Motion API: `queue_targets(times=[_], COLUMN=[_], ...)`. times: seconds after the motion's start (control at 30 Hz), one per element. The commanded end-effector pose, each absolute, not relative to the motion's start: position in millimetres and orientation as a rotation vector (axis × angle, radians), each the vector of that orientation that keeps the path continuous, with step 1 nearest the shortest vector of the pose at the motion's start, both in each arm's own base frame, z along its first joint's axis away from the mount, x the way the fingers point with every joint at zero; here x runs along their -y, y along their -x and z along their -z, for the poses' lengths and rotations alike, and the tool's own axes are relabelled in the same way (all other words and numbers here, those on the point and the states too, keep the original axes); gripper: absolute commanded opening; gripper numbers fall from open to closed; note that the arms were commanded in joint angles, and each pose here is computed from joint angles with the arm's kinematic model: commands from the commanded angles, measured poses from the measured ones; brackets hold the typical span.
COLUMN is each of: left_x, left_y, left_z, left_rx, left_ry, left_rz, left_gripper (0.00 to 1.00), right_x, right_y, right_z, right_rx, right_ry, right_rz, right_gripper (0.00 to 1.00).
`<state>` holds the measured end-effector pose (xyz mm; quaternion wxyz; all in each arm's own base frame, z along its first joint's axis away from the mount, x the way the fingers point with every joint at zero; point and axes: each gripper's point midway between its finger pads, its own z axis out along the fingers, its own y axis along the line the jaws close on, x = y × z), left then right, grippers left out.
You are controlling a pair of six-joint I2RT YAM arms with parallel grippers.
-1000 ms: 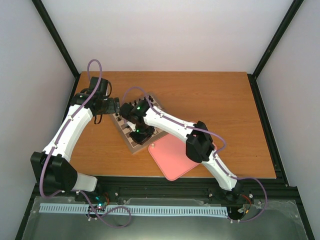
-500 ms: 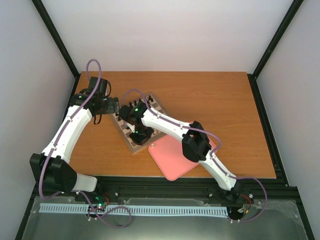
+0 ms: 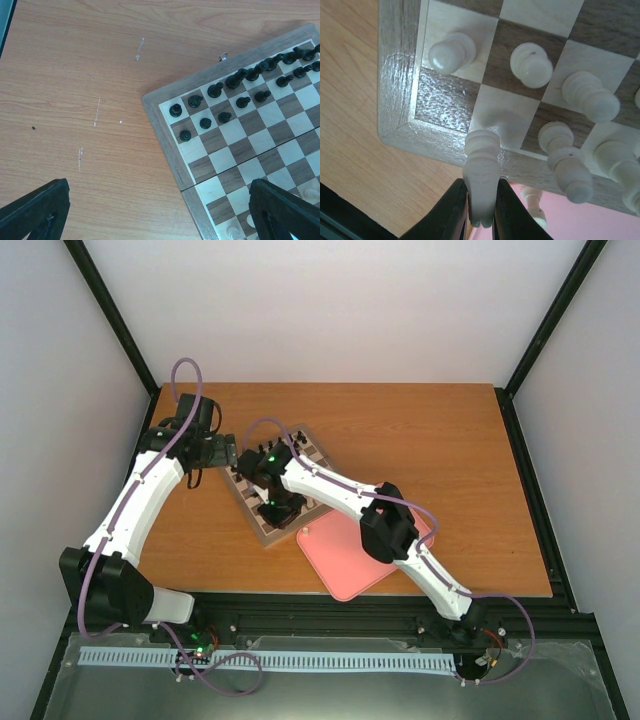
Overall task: Set up the chess pieces on the board
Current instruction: Place the chess piece on the chessboard.
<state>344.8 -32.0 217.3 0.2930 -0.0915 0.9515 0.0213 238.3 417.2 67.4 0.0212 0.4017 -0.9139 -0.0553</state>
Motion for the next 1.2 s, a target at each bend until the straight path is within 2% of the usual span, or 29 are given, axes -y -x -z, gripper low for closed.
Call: queue_targets(times=[0.0, 0.1, 0.63, 1.17], left_x=[30, 31, 31, 31], left_y=[-345, -345, -347, -347], left_z=[-227, -227, -224, -222], left_rx=[-2.503, -2.504, -2.513, -2.517], left_ry=[0.238, 0.236, 0.236, 0.236], left_rz=[-0.046, -0.046, -0.048, -0.054], left_gripper=[1.00, 1.00, 1.00, 1.00], right_x=[-418, -418, -426, -430], right_y=[-249, -251, -257, -263], right_z=[-64, -62, -66, -63], right_rx=[2.867, 2.866, 2.879, 2.902], right_ry=[-1.216, -1.206, -1.224, -1.237], right_rz=[0.157, 0.158, 0.213, 0.213], right_gripper=[0.16, 0.19, 0.19, 0.16])
